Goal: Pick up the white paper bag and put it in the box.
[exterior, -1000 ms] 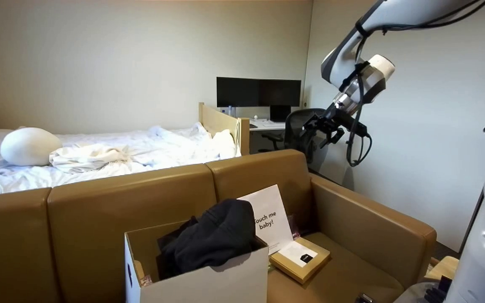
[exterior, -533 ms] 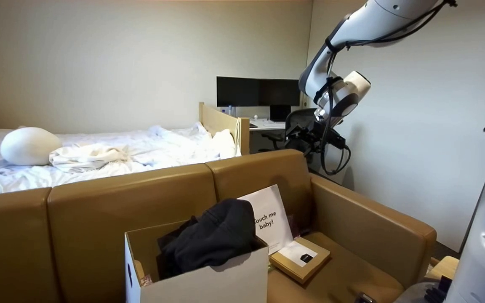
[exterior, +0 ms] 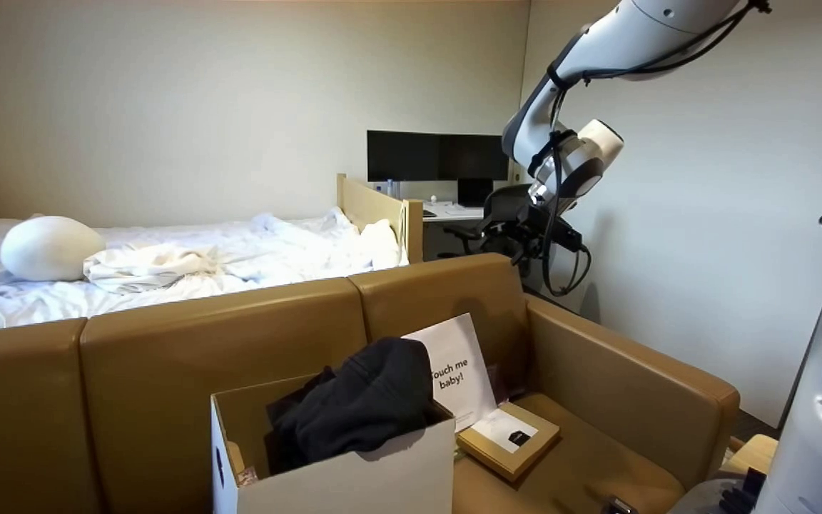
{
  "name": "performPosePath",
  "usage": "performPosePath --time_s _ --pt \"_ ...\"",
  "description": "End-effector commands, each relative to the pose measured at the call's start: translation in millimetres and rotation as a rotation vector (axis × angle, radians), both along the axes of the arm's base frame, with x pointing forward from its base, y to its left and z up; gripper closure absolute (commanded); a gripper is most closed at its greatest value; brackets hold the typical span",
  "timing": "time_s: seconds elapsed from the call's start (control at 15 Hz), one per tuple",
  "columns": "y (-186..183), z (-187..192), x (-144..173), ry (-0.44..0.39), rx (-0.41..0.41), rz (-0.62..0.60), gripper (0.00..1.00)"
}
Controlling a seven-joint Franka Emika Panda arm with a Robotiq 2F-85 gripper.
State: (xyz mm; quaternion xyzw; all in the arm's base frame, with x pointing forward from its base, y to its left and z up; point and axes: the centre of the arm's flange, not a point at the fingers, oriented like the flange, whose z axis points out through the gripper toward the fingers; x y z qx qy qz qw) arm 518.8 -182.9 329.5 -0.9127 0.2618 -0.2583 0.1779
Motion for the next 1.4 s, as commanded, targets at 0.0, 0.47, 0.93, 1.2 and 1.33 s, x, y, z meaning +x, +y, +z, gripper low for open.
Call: performPosePath --time_s 0.0,0.47,0.93,1.2,1.33 --pt "40 1 59 0.054 -0.109 0.028 0.0" --pt "112 -37 189 0.097 -0.248 -0.079 0.0" --pt "41 -99 221 0.419 -0.014 -0.252 0.0" --pt "27 -141 222 0.458 0.041 -0.318 0.0" --pt "24 -169 227 0.421 0.057 -0.366 0.0"
